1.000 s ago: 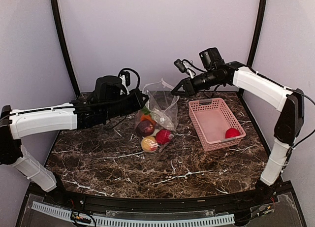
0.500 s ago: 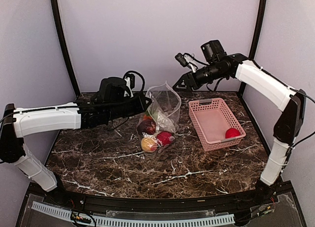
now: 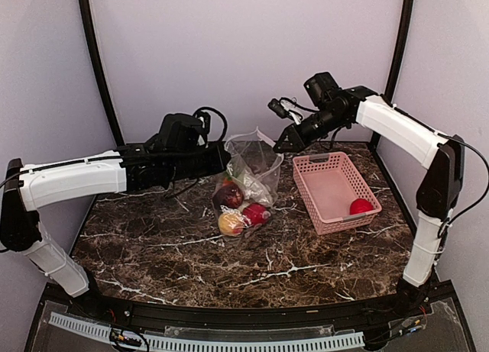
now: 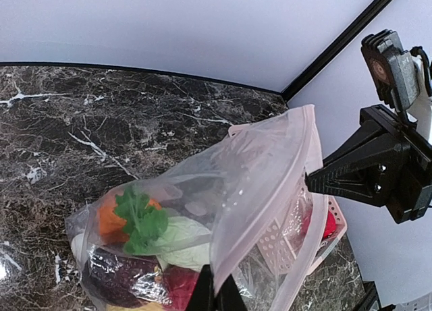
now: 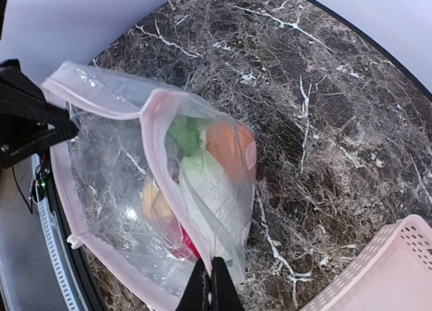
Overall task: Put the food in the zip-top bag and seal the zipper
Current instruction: Adjust the zipper food storage bag at the center of the board.
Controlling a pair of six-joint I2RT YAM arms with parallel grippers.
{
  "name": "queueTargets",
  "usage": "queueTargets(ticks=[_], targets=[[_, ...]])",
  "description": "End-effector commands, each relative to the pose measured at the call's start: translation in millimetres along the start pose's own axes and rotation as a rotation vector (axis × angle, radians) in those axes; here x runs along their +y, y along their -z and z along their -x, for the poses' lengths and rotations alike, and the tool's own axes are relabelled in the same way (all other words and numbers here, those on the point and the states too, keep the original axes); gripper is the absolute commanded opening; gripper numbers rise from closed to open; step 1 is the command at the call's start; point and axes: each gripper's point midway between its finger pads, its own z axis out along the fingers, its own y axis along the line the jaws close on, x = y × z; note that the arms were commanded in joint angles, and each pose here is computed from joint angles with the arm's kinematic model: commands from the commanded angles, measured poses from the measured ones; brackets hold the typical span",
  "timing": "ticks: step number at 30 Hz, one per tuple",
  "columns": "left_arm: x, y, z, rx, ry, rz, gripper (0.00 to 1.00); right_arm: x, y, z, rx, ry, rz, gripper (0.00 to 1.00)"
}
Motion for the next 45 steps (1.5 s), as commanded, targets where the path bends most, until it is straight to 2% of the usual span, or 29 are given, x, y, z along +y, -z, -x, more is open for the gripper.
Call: queueTargets(ticks=[1,3,4,5,6,7,8,9,10,11,12,17,21,25,30,36,41,45], targets=[[2.1,14.5,8.5,0.086,-0.123,0.107,0.01,-2.7,11.6,18.6,-0.029,0.049,-0.039,0.00],[-4.0,21.6,15.7,0.139,-0.196,0.128,0.01,-2.9,21.7,38.0,-0.076,0.078,-0.063,0.00],[-17.5,24.8,33.9,0.123,-0.211,0.115,0.01,-4.0,26.9,48.7,-0.104,0.091,-0.072,0.00],[-7.9,21.3,23.5,0.197,-0.278,0.166,0.01,-3.6,32.8,61.6,-0.139,0.109,-0.080,0.00],[-20.1,27.5,48.4,0.165,-0.284,0.154,0.01,-4.1,36.6,73.1,-0.171,0.128,-0.086,0.00],[-7.0,21.1,36.0,0.252,-0.349,0.211,0.01,-5.0,38.8,83.6,-0.202,0.143,-0.087,0.00],[-21.2,29.0,68.4,0.199,-0.345,0.192,0.01,-4.7,42.5,95.0,-0.235,0.152,-0.084,0.00],[-3.1,18.4,52.4,0.299,-0.401,0.267,0.01,-2.8,45.8,104.7,-0.263,0.154,-0.069,0.00],[-9.0,34.7,75.2,0.281,-0.404,0.274,0.01,2.3,50.3,114.2,-0.295,0.159,-0.048,0.00],[-5.8,22.4,70.9,0.311,-0.432,0.295,0.01,7.4,54.5,121.5,-0.323,0.162,-0.028,0.00],[-14.0,33.3,85.7,0.286,-0.432,0.275,0.01,12.4,58.0,126.5,-0.344,0.162,-0.007,0.00],[-13.1,23.8,64.5,0.395,-0.395,0.188,0.01,21.2,58.2,125.9,-0.371,0.144,0.051,0.00],[3.1,8.9,16.5,0.574,-0.352,0.180,0.01,24.5,40.3,98.6,-0.294,0.093,0.123,0.00],[2.4,1.0,-13.6,0.670,-0.302,0.135,0.01,25.4,27.4,64.7,-0.209,0.049,0.161,0.01],[-12.1,-10.8,-20.8,0.641,-0.264,0.052,0.01,11.2,52.7,48.3,-0.211,0.015,0.125,0.21],[-34.7,-19.3,-6.9,0.519,-0.256,-0.068,0.01,-7.0,108.3,37.5,-0.275,0.033,0.060,0.44],[-53.6,-21.0,12.6,0.409,-0.271,-0.156,0.01,-33.6,138.6,7.8,-0.264,0.009,-0.050,0.53],[-65.2,-15.5,30.1,0.330,-0.314,-0.195,0.01,-56.2,155.5,-23.2,-0.254,-0.048,-0.113,0.57]])
